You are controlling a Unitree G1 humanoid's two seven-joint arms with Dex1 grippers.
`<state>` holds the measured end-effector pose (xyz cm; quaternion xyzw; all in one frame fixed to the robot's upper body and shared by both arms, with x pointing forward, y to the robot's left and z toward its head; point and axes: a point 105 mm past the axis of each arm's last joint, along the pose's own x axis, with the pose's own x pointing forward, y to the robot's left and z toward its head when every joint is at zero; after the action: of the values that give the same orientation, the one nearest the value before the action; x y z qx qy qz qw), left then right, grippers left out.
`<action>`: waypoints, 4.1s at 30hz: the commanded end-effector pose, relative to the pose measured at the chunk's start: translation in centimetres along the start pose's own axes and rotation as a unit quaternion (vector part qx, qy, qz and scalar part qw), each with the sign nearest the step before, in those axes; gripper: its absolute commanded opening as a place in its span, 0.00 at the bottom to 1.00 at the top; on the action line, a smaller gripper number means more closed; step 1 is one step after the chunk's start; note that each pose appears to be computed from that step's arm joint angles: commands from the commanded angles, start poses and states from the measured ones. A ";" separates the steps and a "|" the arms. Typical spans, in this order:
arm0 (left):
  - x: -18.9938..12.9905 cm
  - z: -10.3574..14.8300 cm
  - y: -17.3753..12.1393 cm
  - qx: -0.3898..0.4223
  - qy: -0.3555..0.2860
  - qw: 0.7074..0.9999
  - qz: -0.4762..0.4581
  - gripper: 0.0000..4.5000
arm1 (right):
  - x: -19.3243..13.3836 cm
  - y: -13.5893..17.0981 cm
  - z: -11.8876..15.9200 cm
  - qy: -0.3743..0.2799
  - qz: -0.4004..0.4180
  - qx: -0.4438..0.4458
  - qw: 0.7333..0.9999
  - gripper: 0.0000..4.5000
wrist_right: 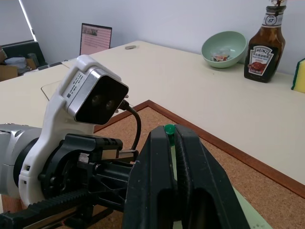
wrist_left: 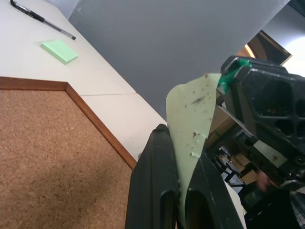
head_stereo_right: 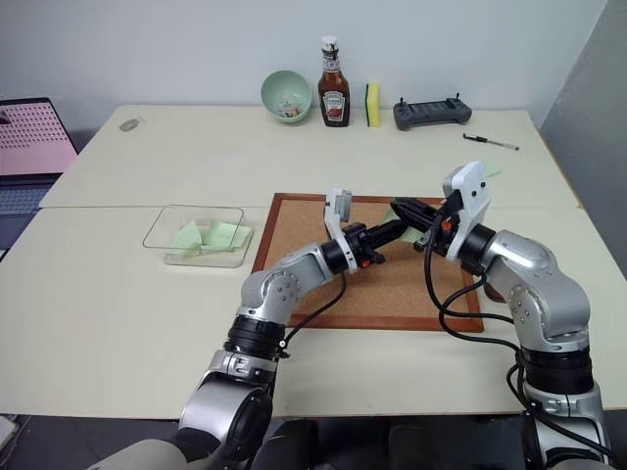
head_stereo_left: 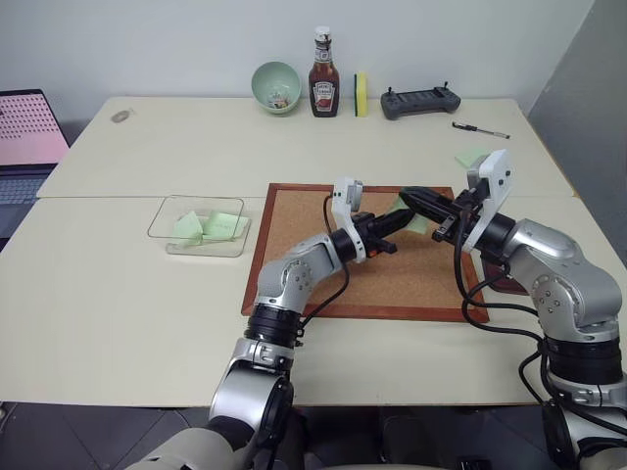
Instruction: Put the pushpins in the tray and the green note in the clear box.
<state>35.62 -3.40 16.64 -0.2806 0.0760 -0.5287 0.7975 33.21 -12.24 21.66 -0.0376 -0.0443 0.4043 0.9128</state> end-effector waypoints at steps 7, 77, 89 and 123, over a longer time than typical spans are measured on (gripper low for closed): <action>-0.8 1.5 -1.6 -0.048 -0.047 0.998 0.002 0.01 | -0.3 0.9 0.4 -0.016 0.007 0.021 1.000 0.00; -4.0 -0.8 -0.4 0.021 0.029 0.996 0.079 0.00 | -13.6 -8.8 -5.5 0.269 -0.184 -0.153 0.933 0.84; -12.0 7.6 1.6 0.193 -0.053 0.934 0.297 0.00 | -5.1 -0.8 -0.7 0.081 0.051 -0.124 0.988 0.98; -22.4 14.1 5.8 0.345 -0.095 0.767 0.532 0.70 | 3.1 5.7 -1.3 0.029 0.217 -0.115 0.969 0.98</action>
<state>36.69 24.75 18.52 0.0289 0.0064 0.0499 0.9983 31.37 -5.71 18.34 -0.1544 -0.0255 0.5950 0.7883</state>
